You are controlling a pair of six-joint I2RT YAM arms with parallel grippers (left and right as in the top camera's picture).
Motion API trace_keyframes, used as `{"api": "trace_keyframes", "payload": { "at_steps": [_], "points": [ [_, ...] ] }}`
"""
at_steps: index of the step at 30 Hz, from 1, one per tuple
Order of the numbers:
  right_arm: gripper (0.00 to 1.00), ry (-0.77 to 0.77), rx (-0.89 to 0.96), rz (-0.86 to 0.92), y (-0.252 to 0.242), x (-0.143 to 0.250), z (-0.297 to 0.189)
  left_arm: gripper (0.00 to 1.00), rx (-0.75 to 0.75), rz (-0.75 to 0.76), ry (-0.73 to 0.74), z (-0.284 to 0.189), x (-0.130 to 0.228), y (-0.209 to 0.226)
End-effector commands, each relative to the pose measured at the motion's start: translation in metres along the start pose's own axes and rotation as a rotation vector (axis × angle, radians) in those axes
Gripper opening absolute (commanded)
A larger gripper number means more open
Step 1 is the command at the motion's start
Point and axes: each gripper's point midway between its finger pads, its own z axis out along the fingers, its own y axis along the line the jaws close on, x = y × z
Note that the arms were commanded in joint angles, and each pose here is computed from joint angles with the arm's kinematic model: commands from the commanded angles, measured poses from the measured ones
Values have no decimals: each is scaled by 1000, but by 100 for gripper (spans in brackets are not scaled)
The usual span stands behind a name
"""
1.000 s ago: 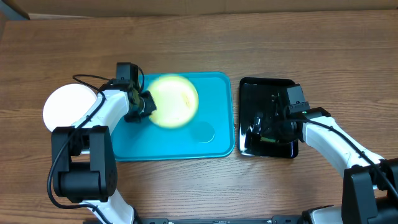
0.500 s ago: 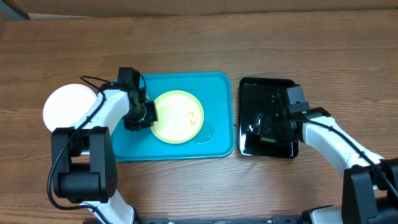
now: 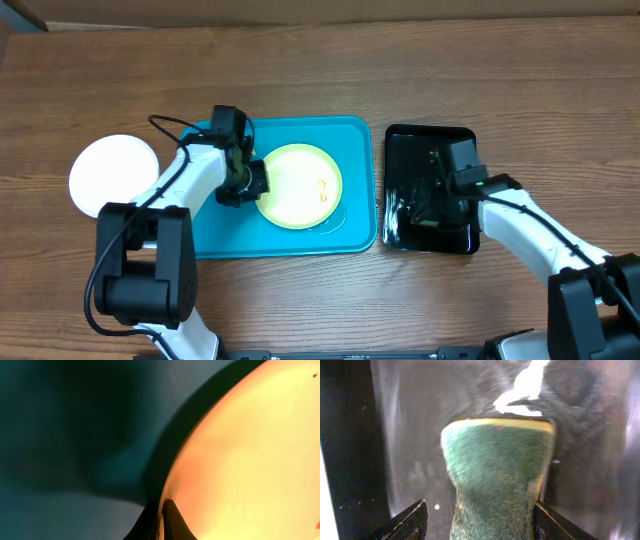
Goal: Clean dirty plates on tray and stack at the side
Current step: 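Grip the yellow plate rim and drag it to the tray center, then rub the sponge inside the black tray with the right gripper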
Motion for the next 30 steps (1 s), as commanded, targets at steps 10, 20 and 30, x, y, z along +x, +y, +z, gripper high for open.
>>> {"api": "trace_keyframes", "payload": {
  "at_steps": [10,20,30],
  "points": [
    [41,-57,102,-62,-1,-2,2,4,-311,-26,-95,4,22,-16],
    [28,-78,122,-61,-6,-3,4,4,-262,-47,-84,-3,26,-23],
    [22,-69,60,-63,2,4,11,4,-156,-51,-186,-45,16,-41]
  ]
}}
